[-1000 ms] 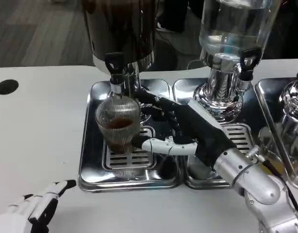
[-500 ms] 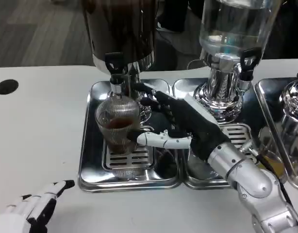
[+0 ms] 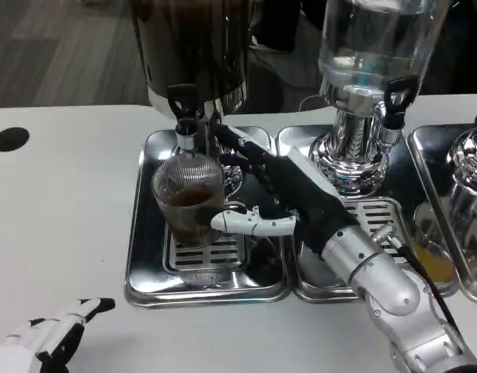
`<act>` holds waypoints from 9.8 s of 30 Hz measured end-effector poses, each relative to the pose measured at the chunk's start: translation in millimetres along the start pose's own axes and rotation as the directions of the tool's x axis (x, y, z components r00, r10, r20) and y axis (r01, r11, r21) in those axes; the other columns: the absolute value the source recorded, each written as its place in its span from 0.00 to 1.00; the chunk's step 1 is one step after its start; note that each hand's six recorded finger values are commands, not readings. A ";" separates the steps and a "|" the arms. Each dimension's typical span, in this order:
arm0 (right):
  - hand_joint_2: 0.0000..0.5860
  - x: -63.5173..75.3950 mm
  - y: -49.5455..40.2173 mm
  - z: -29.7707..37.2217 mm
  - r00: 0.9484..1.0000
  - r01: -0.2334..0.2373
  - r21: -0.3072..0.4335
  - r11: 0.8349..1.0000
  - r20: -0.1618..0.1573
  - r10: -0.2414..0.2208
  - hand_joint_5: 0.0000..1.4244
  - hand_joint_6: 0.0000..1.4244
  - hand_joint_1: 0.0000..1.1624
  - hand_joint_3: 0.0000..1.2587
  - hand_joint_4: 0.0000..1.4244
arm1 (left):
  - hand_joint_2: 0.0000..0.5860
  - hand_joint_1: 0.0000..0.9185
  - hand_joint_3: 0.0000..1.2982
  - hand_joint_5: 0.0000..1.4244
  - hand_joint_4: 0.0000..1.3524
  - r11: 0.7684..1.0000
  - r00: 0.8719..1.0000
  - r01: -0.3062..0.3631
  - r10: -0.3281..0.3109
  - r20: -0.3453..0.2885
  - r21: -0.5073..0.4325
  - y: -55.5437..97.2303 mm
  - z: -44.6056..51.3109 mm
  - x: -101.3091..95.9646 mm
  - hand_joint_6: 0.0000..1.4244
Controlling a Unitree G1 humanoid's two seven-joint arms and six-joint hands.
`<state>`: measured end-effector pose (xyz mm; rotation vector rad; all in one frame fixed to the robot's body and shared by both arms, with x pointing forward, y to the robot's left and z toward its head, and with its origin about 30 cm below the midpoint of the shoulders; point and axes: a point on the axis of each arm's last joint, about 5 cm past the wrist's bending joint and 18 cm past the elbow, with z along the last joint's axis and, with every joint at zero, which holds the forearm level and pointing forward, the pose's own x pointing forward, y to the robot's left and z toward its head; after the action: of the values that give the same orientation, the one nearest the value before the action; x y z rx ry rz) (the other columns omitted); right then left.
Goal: Grasp the cup under the faucet to collect the drink, then remove the cup.
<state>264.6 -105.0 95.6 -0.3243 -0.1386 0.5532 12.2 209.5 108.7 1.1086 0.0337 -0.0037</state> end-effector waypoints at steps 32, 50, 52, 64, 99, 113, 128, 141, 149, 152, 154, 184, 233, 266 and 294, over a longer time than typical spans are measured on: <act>0.16 12.7 20.7 -5.7 1.000 -0.010 0.010 1.000 -0.023 0.010 0.12 0.04 0.66 0.07 0.08 | 0.07 0.00 0.23 0.20 0.17 0.999 0.999 0.036 -0.036 -0.030 0.018 5.4 -3.3 -10.5 0.15; 0.17 18.2 25.3 -5.7 0.999 -0.012 -0.031 0.999 -0.043 0.011 0.13 0.06 0.68 0.07 0.08 | 0.07 0.00 0.25 0.20 0.18 0.999 0.998 0.044 -0.044 -0.035 -0.001 8.5 -3.3 -12.8 0.15; 0.18 17.9 26.1 -6.9 0.999 -0.010 -0.031 0.999 -0.051 0.009 0.13 0.06 0.68 0.07 0.08 | 0.07 0.00 0.25 0.21 0.18 0.999 0.998 0.048 -0.048 -0.035 -0.001 8.8 -3.3 -12.8 0.15; 0.18 16.9 26.7 -9.3 0.998 0.006 -0.049 0.999 -0.065 -0.009 0.16 0.08 0.68 0.12 0.14 | 0.07 0.00 0.25 0.21 0.19 0.998 0.998 0.064 -0.063 -0.027 0.011 12.5 -3.2 -11.7 0.15; 0.17 21.2 33.7 -11.8 0.998 -0.001 0.008 1.000 -0.066 0.001 0.20 0.11 0.67 0.17 0.19 | 0.10 0.00 0.27 0.22 0.20 0.997 0.996 0.075 -0.074 -0.042 0.012 14.0 -4.8 -13.4 0.15; 0.17 21.0 33.4 -12.0 0.999 0.005 0.013 1.000 -0.053 -0.004 0.24 0.13 0.69 0.22 0.23 | 0.11 0.00 0.27 0.22 0.20 0.996 0.995 0.084 -0.083 -0.048 0.016 14.9 -5.9 -13.8 0.15; 0.19 19.3 31.4 -12.5 0.999 0.024 0.003 1.000 -0.034 -0.024 0.29 0.18 0.74 0.27 0.27 | 0.12 0.00 0.28 0.22 0.20 0.995 0.994 0.098 -0.096 -0.057 0.022 17.4 -7.8 -13.5 0.15; 0.19 17.3 30.4 -13.2 0.999 0.029 -0.002 1.000 -0.027 -0.029 0.30 0.18 0.74 0.29 0.29 | 0.12 0.00 0.28 0.22 0.21 0.996 0.995 0.092 -0.092 -0.049 0.001 15.6 -8.1 -10.0 0.15; 0.19 10.8 26.9 -14.5 1.000 0.027 -0.009 1.000 -0.016 -0.027 0.30 0.18 0.73 0.29 0.29 | 0.12 0.00 0.28 0.22 0.21 0.995 0.995 0.096 -0.097 -0.036 -0.021 10.1 -7.9 -5.1 0.15; 0.20 8.3 23.8 -15.0 0.999 0.030 -0.014 0.999 -0.014 -0.030 0.30 0.18 0.72 0.29 0.29 | 0.12 0.00 0.28 0.22 0.21 0.994 0.994 0.104 -0.105 -0.034 -0.028 8.0 -8.2 -4.0 0.15; 0.20 7.1 23.0 -15.0 0.999 0.032 -0.013 0.999 -0.015 -0.032 0.30 0.18 0.72 0.29 0.29 | 0.13 0.00 0.28 0.22 0.21 0.994 0.994 0.103 -0.104 -0.032 -0.030 7.4 -8.3 -2.6 0.15; 0.20 -18.3 3.3 -2.8 0.999 0.014 -0.044 0.999 -0.028 -0.016 0.31 0.18 0.72 0.30 0.30 | 0.12 0.00 0.27 0.22 0.20 0.988 0.990 0.137 -0.138 -0.011 -0.068 -6.9 -11.8 14.3 0.16; 0.21 -124.4 -38.3 -11.4 0.999 0.027 -0.036 0.999 -0.043 -0.028 0.32 0.19 0.70 0.32 0.31 | 0.13 0.00 0.27 0.22 0.20 0.976 0.981 0.196 -0.195 0.022 -0.100 -23.4 -7.5 32.2 0.17; 0.21 -176.0 -45.3 -52.5 0.996 0.068 -0.004 0.998 -0.064 -0.068 0.32 0.21 0.70 0.33 0.31 | 0.12 0.00 0.27 0.22 0.20 0.969 0.971 0.236 -0.238 -0.024 -0.079 -22.1 3.2 23.0 0.18; 0.21 -181.6 -40.0 -71.6 0.994 0.106 -0.005 0.994 0.007 -0.106 0.34 0.22 0.70 0.34 0.32 | 0.11 0.00 0.27 0.22 0.19 0.963 0.963 0.263 -0.266 -0.044 -0.064 -15.5 4.9 22.2 0.19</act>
<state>146.7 -253.3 34.1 -0.3186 -0.1634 0.4491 34.2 198.4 96.3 1.0394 0.2274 -0.2124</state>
